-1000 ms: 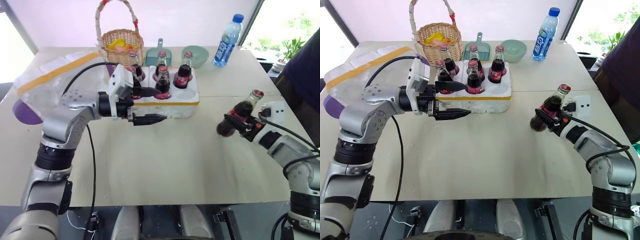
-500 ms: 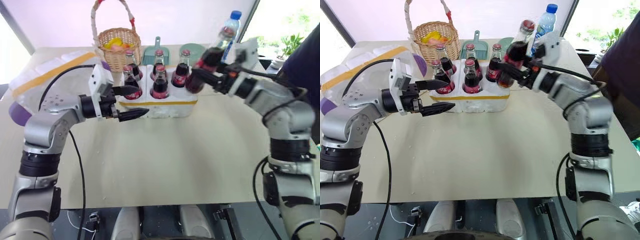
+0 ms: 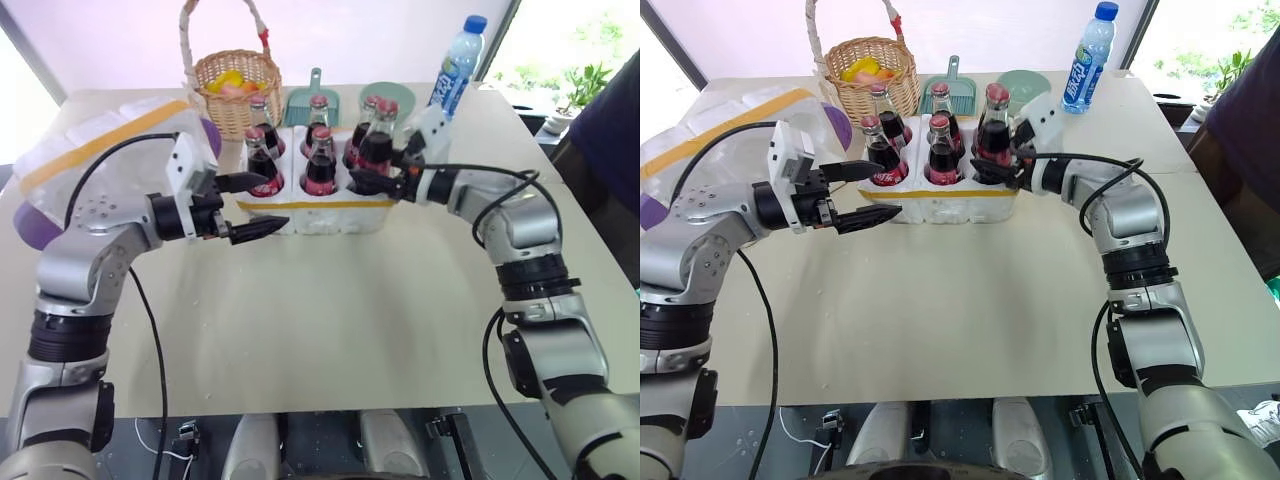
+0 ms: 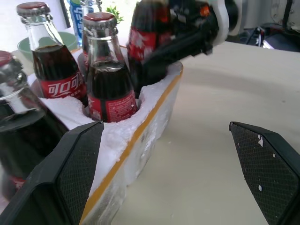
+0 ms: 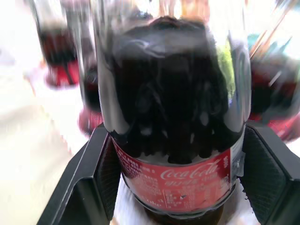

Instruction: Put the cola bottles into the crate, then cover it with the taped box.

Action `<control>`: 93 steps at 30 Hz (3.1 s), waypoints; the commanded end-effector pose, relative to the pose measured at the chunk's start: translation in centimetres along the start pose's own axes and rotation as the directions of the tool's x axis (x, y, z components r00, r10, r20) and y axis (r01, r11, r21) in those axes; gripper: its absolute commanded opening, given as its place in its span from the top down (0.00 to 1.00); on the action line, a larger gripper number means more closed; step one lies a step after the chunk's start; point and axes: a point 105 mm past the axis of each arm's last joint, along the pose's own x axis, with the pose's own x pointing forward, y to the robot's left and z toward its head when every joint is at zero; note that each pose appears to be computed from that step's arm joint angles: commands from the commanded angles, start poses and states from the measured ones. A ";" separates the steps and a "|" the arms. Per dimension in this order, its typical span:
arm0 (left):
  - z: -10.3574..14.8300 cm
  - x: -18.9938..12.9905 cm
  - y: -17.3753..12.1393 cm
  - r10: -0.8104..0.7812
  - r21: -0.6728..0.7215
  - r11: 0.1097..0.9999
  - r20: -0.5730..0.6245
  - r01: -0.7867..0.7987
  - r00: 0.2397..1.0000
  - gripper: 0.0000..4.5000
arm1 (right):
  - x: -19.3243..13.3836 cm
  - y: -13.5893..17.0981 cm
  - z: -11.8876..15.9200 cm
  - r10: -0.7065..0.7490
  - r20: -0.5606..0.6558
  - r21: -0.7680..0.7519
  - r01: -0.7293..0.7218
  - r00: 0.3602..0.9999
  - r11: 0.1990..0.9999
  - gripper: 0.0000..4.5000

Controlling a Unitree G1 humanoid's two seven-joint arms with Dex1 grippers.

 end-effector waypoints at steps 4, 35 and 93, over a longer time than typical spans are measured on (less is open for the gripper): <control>2.7 -1.3 0.4 0.017 0.047 0.999 0.073 -0.020 0.997 0.00 | -0.7 0.1 1.3 0.012 -0.002 -0.079 -0.012 1.000 0.997 0.01; 0.0 -29.6 10.5 0.514 0.367 0.845 -0.758 -0.389 0.402 0.00 | -13.2 0.8 10.1 0.194 0.052 -0.206 -0.180 0.980 0.962 0.01; 7.5 -1.8 11.3 0.586 0.986 0.024 0.121 -0.167 0.801 0.92 | -17.2 1.4 6.1 -0.065 0.031 -0.092 0.068 0.997 0.993 0.00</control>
